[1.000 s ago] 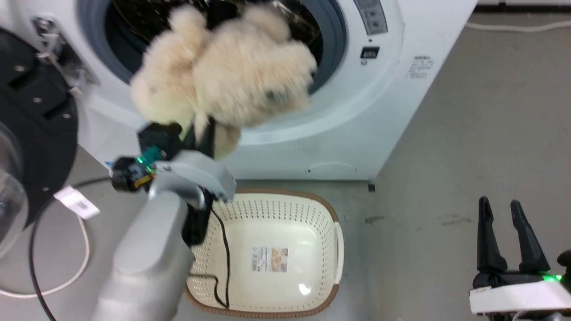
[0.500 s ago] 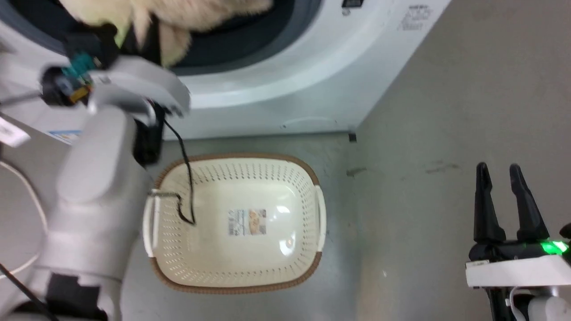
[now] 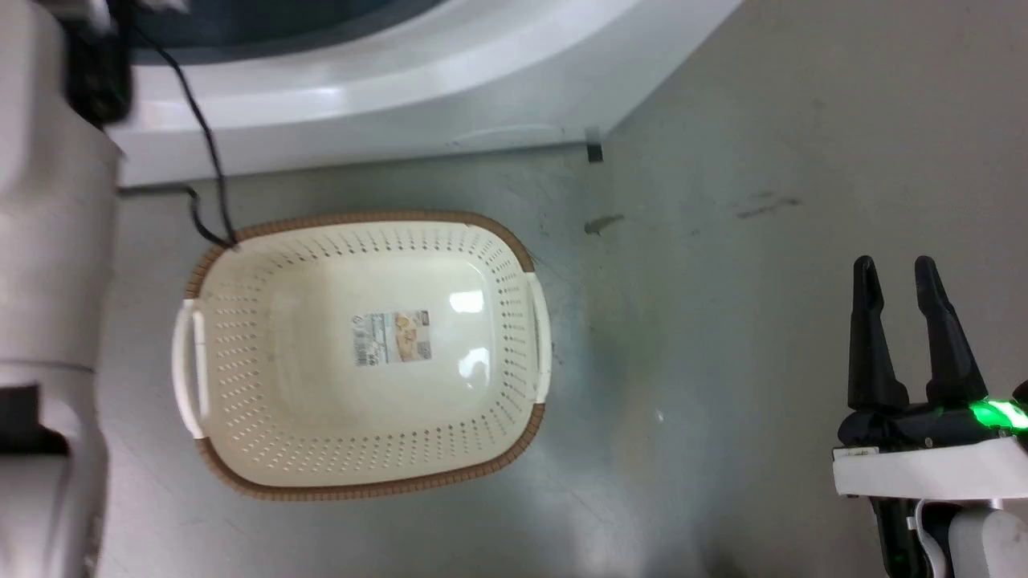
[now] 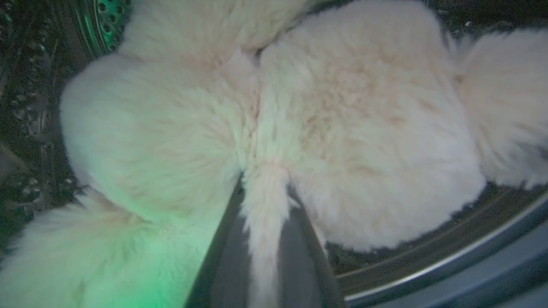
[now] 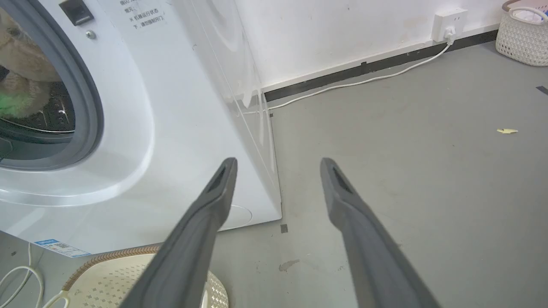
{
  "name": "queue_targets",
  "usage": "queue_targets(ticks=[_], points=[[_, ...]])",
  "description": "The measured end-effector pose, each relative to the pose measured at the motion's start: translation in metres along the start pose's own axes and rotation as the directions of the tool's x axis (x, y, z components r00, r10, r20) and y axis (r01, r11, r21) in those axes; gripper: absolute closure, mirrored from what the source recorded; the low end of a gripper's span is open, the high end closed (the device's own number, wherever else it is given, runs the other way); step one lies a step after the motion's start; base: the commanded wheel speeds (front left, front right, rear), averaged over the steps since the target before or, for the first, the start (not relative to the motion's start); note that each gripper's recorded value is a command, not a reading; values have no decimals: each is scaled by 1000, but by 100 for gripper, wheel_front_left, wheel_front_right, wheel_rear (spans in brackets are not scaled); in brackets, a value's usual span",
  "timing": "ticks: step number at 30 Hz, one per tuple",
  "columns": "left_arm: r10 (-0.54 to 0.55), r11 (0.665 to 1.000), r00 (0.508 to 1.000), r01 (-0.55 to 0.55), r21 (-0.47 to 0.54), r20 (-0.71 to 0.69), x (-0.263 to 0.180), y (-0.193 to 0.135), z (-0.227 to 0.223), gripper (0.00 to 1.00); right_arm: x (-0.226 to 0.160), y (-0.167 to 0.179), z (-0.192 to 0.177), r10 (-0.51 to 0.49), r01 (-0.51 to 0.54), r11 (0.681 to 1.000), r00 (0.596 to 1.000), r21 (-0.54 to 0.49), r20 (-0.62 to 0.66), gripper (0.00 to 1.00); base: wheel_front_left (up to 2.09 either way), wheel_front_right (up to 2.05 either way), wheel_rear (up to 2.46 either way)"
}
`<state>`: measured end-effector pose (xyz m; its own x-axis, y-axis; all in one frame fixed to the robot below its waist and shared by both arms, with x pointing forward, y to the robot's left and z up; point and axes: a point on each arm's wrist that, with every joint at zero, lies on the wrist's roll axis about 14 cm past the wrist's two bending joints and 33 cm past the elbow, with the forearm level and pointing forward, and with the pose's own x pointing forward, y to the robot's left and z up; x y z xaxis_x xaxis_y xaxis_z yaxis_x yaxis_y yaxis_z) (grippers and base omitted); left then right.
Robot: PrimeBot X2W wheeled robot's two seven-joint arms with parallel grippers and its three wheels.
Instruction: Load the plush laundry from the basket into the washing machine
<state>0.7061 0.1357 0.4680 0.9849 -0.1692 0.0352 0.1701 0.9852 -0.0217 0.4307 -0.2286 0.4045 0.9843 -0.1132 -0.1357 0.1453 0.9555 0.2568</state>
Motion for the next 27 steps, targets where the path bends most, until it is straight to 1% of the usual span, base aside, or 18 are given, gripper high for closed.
queue_targets(ticks=[4, 10, 19, 24, 25, 26, 27], points=[[12, 1000, 1000, -12, 12, 9, 20, 7, -1, 100, 0, -6, -9, -16, 16, 1000, 1000, -10, -24, 0, 0, 0, 0], [-6, 999, 1000, 6, 39, 17, 47, 3, -5, 100, -1, -15, -22, -43, 41, 999, 997, -25, -60, 0, 0, 0, 0], [-46, 996, 998, 50, 77, -53, 73, -14, -34, 100, -4, -28, -33, -81, 78, 996, 992, -36, -94, 0, 0, 0, 0], [-25, 997, 990, 35, 75, -137, 76, -11, -53, 100, -4, -30, -36, -90, 86, 995, 991, -40, -103, 0, 0, 0, 0], [-22, 997, 988, 33, 73, -150, 75, -10, -55, 75, -4, -30, -36, -89, 85, 996, 991, -40, -103, 0, 0, 0, 0], [-19, 997, 986, 31, 73, -165, 74, -9, -58, 17, -4, -30, -36, -89, 85, 996, 991, -39, -102, 0, 0, 0, 0], [-13, 998, 983, 25, 65, -185, 73, -8, -61, 0, -4, -30, -36, -87, 84, 996, 991, -38, -102, 0, 0, 0, 0]])
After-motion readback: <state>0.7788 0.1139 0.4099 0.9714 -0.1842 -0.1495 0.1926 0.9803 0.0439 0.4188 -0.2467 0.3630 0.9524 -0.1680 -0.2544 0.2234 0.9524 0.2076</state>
